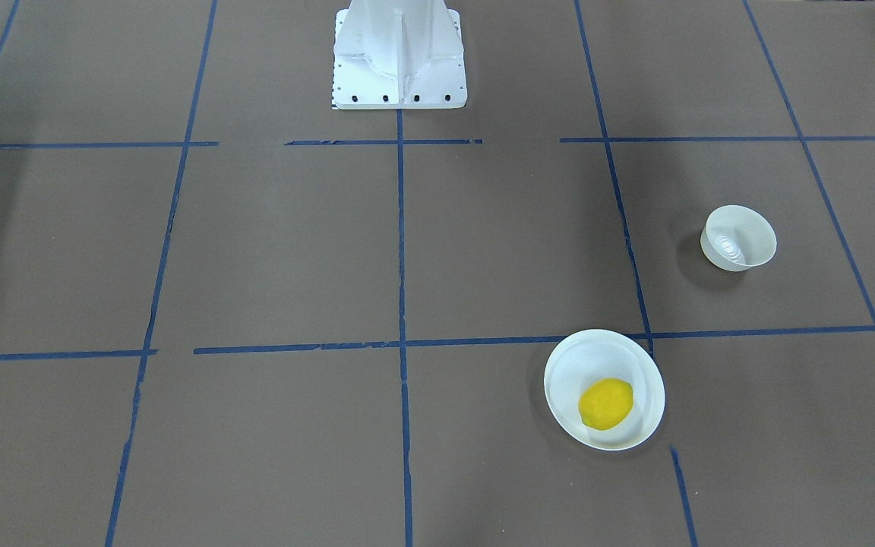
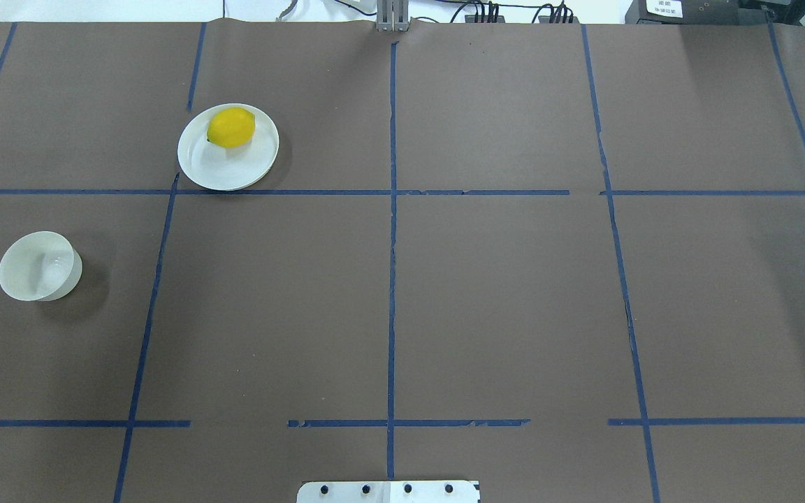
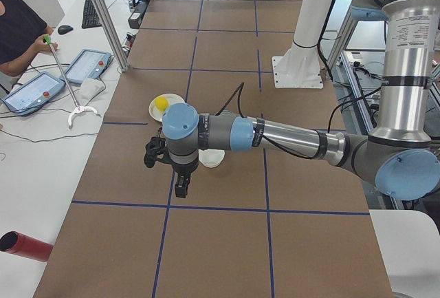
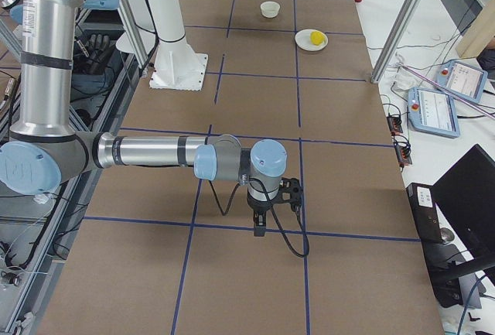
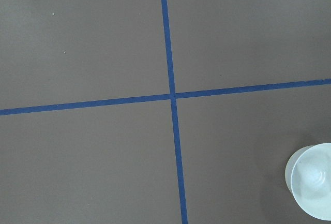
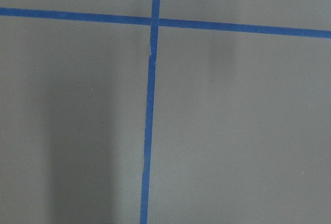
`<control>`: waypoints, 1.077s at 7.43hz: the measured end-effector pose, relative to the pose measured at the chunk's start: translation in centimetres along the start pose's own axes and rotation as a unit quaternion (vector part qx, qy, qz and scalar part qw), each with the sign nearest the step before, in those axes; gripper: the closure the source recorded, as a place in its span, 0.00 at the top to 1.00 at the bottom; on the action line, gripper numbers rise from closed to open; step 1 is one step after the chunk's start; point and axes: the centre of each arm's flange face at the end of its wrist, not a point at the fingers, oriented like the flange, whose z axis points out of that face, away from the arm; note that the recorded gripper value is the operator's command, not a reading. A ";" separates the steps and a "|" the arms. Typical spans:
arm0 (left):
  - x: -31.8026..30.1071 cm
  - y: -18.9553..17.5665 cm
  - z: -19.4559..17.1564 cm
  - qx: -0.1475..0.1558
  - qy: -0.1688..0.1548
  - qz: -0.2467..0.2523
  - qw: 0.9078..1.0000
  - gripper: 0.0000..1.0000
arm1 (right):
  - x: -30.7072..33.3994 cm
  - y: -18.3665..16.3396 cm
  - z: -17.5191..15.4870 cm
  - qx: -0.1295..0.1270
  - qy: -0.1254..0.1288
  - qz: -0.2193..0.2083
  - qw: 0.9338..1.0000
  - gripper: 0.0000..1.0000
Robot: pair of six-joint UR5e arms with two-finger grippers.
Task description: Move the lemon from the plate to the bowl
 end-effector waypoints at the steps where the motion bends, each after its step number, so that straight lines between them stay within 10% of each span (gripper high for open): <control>1: 2.8 -0.7 1.3 -0.001 0.018 0.027 0.999 1.00 | 0.0 0.0 0.0 0.000 0.000 0.000 1.000 1.00; 5: 24.9 -8.4 6.1 -0.010 0.093 0.080 0.992 0.99 | 0.0 0.0 0.0 0.000 0.000 0.000 1.000 1.00; 8: 38.9 -14.8 10.9 0.013 0.086 0.151 0.985 0.97 | 0.0 0.0 0.0 0.000 0.000 0.000 1.000 1.00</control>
